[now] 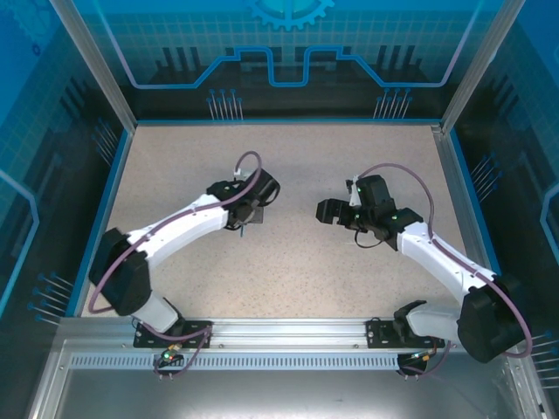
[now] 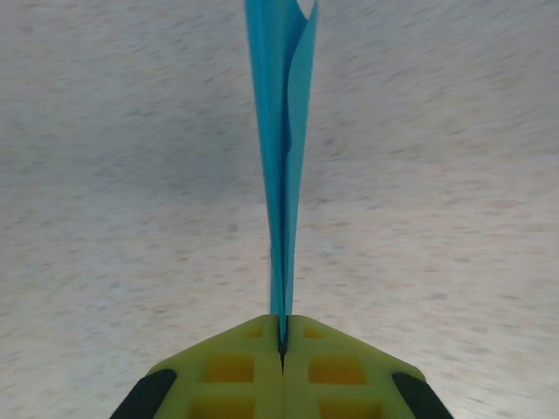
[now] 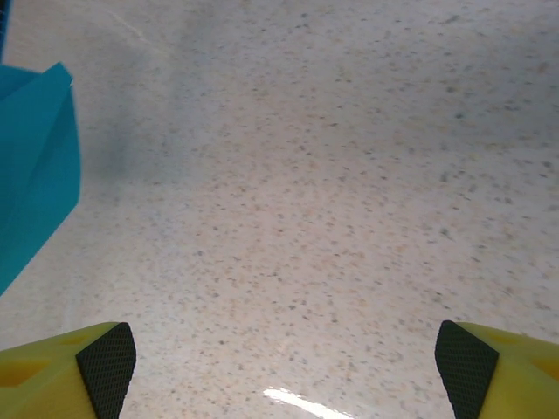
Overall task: Fold a paper plane with a square sheet of paper (pick it up from the middle)
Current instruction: Turn over the paper at the center of the table.
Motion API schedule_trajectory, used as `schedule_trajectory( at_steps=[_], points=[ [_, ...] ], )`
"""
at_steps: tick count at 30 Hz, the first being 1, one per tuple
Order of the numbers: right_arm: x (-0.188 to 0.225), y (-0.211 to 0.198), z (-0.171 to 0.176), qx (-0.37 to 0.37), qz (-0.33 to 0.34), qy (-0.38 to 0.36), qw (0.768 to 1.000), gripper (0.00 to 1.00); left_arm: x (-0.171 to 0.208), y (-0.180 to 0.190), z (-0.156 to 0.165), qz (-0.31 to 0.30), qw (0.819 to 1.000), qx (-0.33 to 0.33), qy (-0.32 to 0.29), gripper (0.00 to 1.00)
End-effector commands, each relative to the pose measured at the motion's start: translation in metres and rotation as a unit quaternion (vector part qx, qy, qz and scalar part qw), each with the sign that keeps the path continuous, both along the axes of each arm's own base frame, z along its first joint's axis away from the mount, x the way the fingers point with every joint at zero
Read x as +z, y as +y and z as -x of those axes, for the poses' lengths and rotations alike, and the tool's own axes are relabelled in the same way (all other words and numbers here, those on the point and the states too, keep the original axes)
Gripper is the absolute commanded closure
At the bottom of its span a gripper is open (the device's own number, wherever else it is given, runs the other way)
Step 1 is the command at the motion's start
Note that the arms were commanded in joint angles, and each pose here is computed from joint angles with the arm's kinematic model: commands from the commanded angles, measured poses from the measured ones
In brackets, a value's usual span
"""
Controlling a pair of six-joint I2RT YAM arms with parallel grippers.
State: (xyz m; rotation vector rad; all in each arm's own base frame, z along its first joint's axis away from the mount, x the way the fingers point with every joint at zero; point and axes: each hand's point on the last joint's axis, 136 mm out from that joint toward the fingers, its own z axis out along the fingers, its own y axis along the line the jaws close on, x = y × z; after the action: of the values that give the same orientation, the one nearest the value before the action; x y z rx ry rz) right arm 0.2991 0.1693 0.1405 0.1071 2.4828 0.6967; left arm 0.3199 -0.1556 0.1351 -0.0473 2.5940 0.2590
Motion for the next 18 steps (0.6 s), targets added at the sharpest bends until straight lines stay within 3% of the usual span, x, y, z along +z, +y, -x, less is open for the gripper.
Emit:
schedule_trajectory(
  at_steps=[1, 10, 14, 15, 18],
  points=[
    [-0.004, -0.023, 0.005, -0.024, 0.035, 0.0, 0.999, 0.07, 0.007, 0.028, 0.002, -0.12, 0.992, 0.029, -0.005, 0.94],
    [-0.013, -0.044, 0.013, -0.072, 0.051, 0.009, 0.996, 0.07, -0.049, -0.004, -0.005, -0.12, 0.992, 0.015, 0.04, 0.89],
    [-0.016, -0.05, 0.018, -0.084, 0.058, 0.018, 0.995, 0.07, -0.069, -0.023, -0.004, -0.07, 0.996, 0.001, 0.059, 0.86],
    [-0.017, -0.051, 0.018, -0.086, 0.059, 0.02, 0.994, 0.07, -0.072, -0.03, -0.004, -0.05, 0.997, -0.005, 0.064, 0.83],
    [-0.021, -0.051, 0.019, -0.091, 0.058, 0.03, 0.994, 0.07, -0.073, -0.056, -0.004, 0.024, 0.997, -0.025, 0.067, 0.58]
  ],
)
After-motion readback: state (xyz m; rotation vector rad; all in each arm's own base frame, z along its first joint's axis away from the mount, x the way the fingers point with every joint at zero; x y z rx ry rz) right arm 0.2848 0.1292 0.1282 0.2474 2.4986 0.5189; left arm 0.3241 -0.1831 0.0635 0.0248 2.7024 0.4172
